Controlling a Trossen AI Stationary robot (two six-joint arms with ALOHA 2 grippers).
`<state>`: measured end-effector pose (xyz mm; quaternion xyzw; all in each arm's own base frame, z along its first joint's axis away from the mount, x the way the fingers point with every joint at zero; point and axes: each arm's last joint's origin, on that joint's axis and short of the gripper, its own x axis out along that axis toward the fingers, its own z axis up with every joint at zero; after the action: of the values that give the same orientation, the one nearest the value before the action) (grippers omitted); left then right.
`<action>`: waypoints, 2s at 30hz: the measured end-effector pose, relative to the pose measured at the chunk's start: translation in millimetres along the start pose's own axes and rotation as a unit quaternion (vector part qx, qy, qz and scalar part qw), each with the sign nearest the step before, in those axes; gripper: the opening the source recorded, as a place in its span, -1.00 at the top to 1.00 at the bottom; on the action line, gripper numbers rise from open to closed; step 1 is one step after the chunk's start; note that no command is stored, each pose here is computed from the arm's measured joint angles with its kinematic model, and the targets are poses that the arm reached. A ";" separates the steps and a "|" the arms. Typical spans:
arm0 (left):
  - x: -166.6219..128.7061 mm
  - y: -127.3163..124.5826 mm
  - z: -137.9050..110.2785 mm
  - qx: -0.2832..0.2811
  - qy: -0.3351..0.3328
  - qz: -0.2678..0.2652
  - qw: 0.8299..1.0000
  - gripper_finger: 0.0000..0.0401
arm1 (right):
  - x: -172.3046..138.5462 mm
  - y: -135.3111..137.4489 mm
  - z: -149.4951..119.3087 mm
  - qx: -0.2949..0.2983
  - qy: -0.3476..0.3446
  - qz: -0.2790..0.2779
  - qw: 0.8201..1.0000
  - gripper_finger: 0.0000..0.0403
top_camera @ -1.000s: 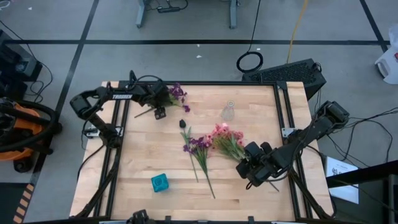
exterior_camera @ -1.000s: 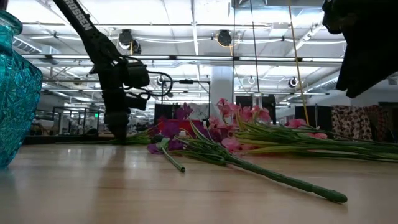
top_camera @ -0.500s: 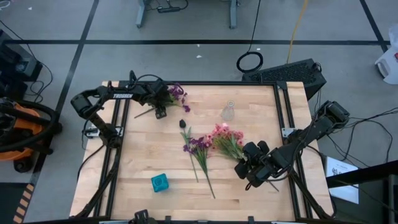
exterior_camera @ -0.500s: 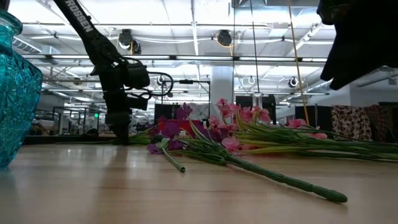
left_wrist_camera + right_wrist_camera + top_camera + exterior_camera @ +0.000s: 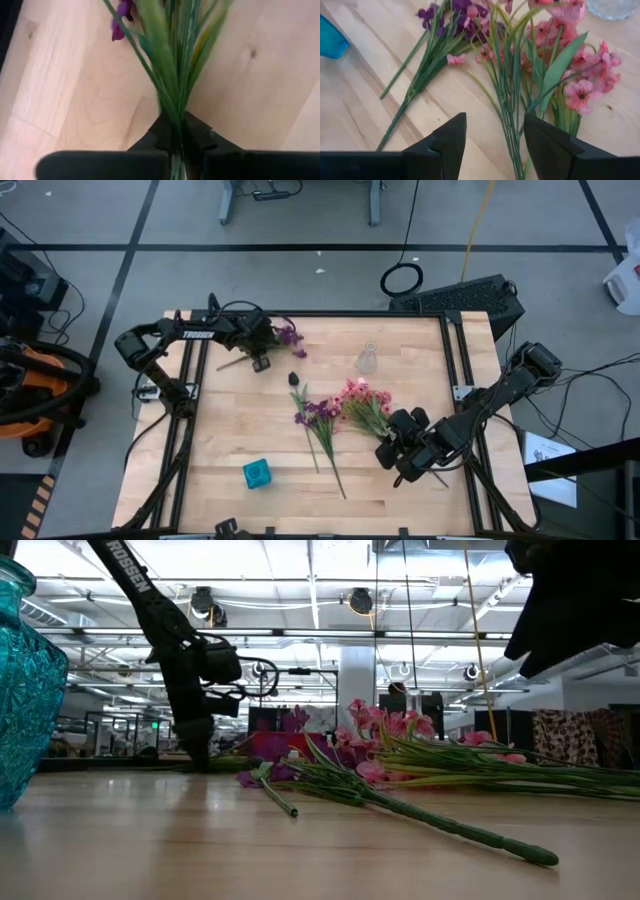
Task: Sort flowers into vase by color
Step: Put the top violet flower into the blue vase
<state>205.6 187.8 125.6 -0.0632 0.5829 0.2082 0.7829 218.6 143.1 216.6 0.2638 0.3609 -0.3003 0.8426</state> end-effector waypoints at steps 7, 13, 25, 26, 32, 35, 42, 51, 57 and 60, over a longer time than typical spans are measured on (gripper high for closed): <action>-9.2 0.0 0.0 -0.049 -0.008 0.001 0.999 0.90 | -0.4 6.0 2.7 -0.004 -0.038 0.022 0.999 0.06; -44.8 -5.3 -4.2 -0.072 -0.024 -0.004 0.997 0.89 | -3.2 11.9 1.8 -0.014 -0.062 0.044 0.997 0.06; -150.4 -50.0 -6.8 -0.045 -0.247 -0.127 0.960 0.88 | -18.2 42.7 5.4 -0.057 -0.173 0.145 0.973 0.06; -159.3 -54.4 -8.5 -0.040 -0.268 -0.136 0.953 0.88 | -18.6 46.0 6.1 -0.062 -0.185 0.151 0.969 0.06; -206.1 -79.8 -19.4 -0.009 -0.383 -0.195 0.903 0.88 | -12.6 66.1 8.7 -0.088 -0.251 0.170 0.949 0.06; -225.1 -91.1 -23.9 0.007 -0.432 -0.229 0.872 0.88 | -6.0 76.3 12.3 -0.093 -0.279 0.181 0.938 0.06; -253.3 -116.6 -29.0 0.049 -0.502 -0.306 0.808 0.88 | 9.9 98.2 31.0 -0.110 -0.369 0.233 0.893 0.06; -265.6 -148.8 -36.8 0.074 -0.521 -0.327 0.785 0.88 | 38.5 98.7 72.0 -0.064 -0.458 0.334 0.821 0.06; -272.9 -168.0 -44.1 0.093 -0.533 -0.335 0.771 0.88 | 57.6 115.5 103.5 -0.058 -0.453 0.368 0.810 0.04; -274.7 -174.7 -48.3 0.091 -0.536 -0.324 0.774 0.88 | 60.2 129.3 116.0 -0.068 -0.453 0.370 0.808 -0.02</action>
<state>168.4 -56.1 343.4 -0.0547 0.0306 -0.1119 0.9917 394.6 135.3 269.6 0.1538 -0.1673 -0.0260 0.9735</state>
